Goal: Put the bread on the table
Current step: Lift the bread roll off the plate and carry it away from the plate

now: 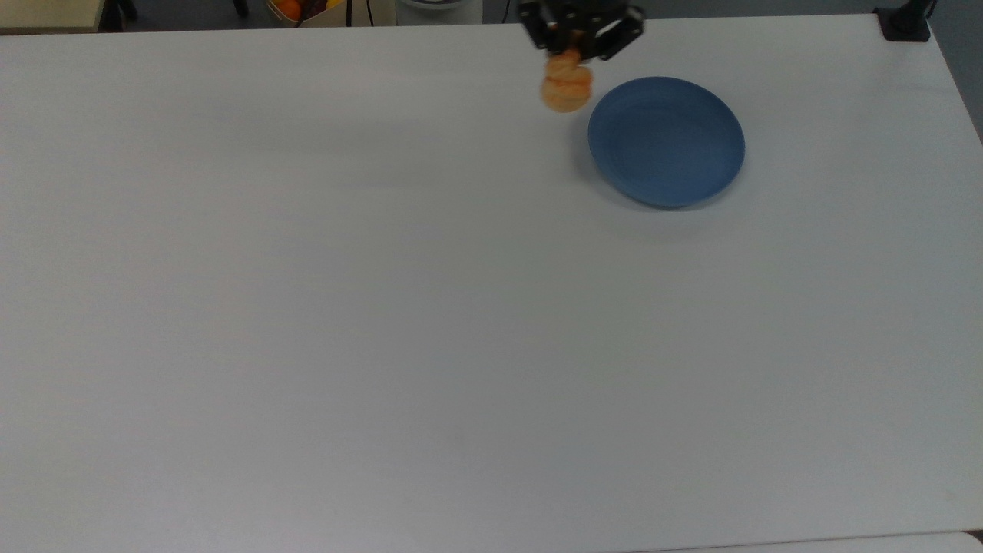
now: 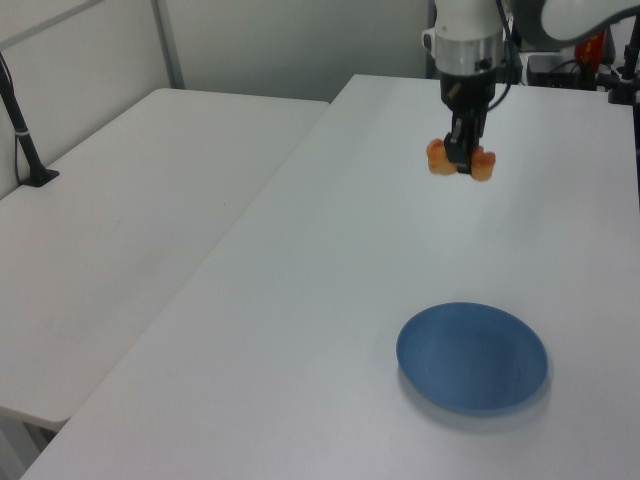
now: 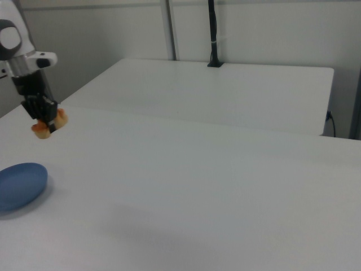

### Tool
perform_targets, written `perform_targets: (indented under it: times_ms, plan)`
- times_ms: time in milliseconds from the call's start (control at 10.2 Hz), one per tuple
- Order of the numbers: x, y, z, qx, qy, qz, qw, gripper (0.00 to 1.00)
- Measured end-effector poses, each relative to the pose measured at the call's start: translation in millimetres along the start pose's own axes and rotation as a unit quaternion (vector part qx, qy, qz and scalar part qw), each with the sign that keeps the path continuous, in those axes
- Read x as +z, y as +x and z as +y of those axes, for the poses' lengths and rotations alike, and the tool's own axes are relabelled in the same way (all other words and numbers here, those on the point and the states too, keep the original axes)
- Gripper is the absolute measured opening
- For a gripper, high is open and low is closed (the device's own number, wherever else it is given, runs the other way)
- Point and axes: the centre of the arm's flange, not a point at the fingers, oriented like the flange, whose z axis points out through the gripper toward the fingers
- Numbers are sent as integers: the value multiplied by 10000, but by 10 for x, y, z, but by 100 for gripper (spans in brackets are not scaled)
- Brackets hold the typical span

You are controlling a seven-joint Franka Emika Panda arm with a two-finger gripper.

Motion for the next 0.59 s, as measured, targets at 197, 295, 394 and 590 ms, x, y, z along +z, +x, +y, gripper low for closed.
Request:
perform_targets:
  times_ms: [197,295,394,590]
  plan:
    - [47,251,796,-68,62,-66,9999,14]
    - [96,368,1411,-84,82,-105,9999,14]
    - [146,419,1975,-62,73,-141,9999,14]
    - [248,362,3059,13,60,-217,9997,14]
